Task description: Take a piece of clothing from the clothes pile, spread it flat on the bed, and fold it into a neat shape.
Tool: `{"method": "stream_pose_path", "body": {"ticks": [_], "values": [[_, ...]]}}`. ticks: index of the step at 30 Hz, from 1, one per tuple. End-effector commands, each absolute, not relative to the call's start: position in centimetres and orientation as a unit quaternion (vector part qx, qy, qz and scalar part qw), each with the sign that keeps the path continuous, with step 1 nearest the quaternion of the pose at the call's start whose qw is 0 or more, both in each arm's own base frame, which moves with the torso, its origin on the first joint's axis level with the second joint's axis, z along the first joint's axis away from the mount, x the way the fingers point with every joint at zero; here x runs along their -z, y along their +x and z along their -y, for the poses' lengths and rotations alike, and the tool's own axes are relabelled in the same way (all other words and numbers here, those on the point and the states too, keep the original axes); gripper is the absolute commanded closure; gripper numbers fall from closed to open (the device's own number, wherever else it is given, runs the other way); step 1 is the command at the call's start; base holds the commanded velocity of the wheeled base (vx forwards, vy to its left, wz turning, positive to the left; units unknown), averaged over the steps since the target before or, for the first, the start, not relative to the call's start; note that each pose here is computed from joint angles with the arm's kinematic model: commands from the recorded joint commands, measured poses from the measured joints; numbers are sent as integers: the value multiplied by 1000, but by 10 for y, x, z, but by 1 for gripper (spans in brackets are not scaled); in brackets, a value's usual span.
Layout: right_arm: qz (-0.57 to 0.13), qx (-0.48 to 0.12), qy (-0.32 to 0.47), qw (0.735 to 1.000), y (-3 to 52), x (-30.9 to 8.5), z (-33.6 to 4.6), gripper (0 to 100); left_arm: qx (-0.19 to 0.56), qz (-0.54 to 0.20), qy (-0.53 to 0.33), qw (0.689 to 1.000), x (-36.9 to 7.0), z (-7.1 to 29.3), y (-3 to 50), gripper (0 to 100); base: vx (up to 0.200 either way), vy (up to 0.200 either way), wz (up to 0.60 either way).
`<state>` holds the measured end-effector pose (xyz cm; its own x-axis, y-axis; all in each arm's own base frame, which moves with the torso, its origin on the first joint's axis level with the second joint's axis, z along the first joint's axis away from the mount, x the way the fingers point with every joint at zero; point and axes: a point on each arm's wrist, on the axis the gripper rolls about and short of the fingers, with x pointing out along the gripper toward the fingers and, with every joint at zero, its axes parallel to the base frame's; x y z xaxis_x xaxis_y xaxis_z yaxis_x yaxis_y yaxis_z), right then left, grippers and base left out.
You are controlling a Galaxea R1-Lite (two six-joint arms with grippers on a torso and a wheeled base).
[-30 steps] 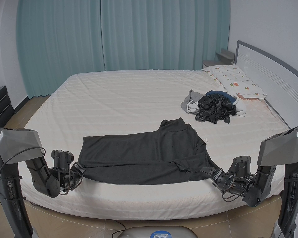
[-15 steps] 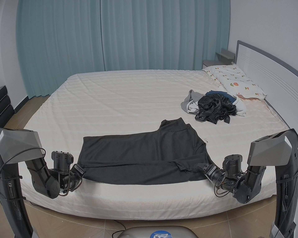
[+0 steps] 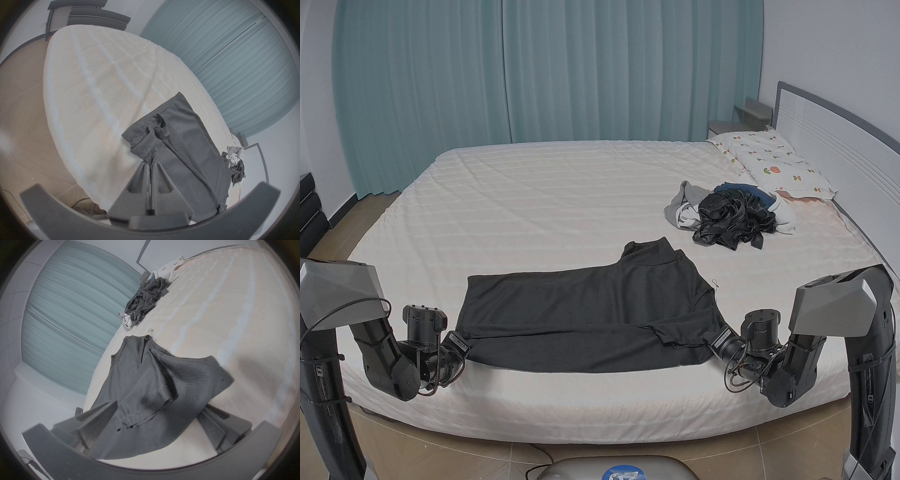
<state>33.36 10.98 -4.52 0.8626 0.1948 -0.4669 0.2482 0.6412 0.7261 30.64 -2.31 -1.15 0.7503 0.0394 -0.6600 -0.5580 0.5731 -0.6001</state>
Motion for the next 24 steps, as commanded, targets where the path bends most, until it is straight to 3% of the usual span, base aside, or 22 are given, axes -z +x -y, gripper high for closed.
{"method": "stream_pose_path", "body": {"ticks": [1, 14, 24], "values": [[-263, 19, 421, 868, 331, 46, -109, 100, -180, -304, -425, 833, 11, 23, 306, 100, 0, 0, 0], [-259, 25, 417, 871, 309, 22, -102, 100, -179, -298, -406, 845, 1, 14, 301, 100, 0, 0, 0], [-286, 31, 400, 870, 292, 26, -102, 100, -174, -316, -369, 856, 1, 13, 290, 100, 0, 0, 0]]}}
